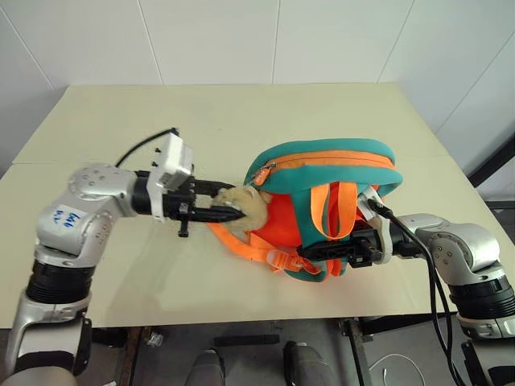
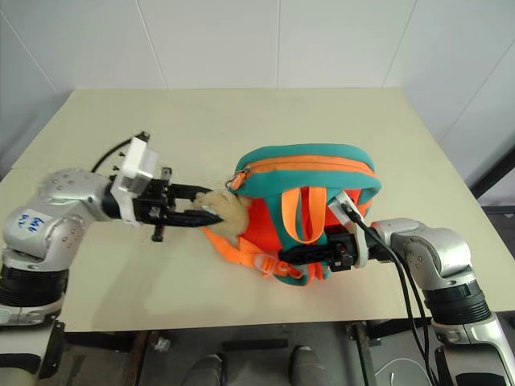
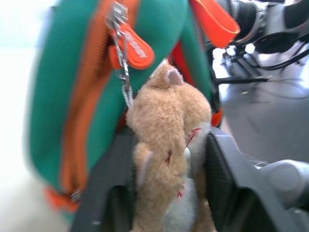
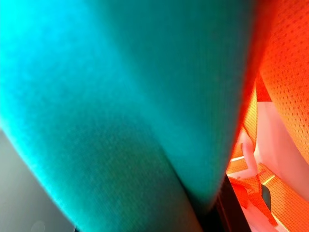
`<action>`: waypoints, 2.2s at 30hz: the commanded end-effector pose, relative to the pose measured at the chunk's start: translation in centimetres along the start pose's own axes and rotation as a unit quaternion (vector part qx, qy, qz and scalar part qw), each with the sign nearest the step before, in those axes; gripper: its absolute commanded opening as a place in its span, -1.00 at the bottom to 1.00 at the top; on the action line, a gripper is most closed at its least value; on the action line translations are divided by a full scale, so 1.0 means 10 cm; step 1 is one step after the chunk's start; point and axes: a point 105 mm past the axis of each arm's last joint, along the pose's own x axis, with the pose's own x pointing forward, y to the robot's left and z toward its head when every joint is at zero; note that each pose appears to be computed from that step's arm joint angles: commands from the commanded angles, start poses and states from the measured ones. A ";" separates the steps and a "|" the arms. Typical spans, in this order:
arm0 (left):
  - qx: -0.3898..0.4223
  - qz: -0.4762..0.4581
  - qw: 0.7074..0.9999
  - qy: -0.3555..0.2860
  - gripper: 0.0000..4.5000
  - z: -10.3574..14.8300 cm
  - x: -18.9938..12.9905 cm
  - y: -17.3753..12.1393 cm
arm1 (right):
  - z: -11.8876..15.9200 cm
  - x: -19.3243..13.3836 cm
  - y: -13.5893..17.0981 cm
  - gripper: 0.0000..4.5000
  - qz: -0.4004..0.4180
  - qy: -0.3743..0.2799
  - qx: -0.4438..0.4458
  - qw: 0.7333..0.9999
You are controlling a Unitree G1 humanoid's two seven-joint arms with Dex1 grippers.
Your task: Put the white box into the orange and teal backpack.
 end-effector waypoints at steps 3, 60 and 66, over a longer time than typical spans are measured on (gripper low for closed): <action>0.038 0.062 0.997 0.034 -0.45 0.12 -0.36 0.30 | 0.04 0.01 0.04 -1.00 0.006 -0.001 -0.010 1.000; -0.064 0.127 0.988 0.061 1.00 -0.75 -0.47 -0.34 | 0.20 -1.24 -0.02 0.98 -0.331 0.000 -0.276 0.902; -0.062 0.118 0.989 0.062 1.00 -0.72 -0.46 -0.30 | 0.21 -1.26 -0.05 0.98 -0.328 0.012 -0.291 0.899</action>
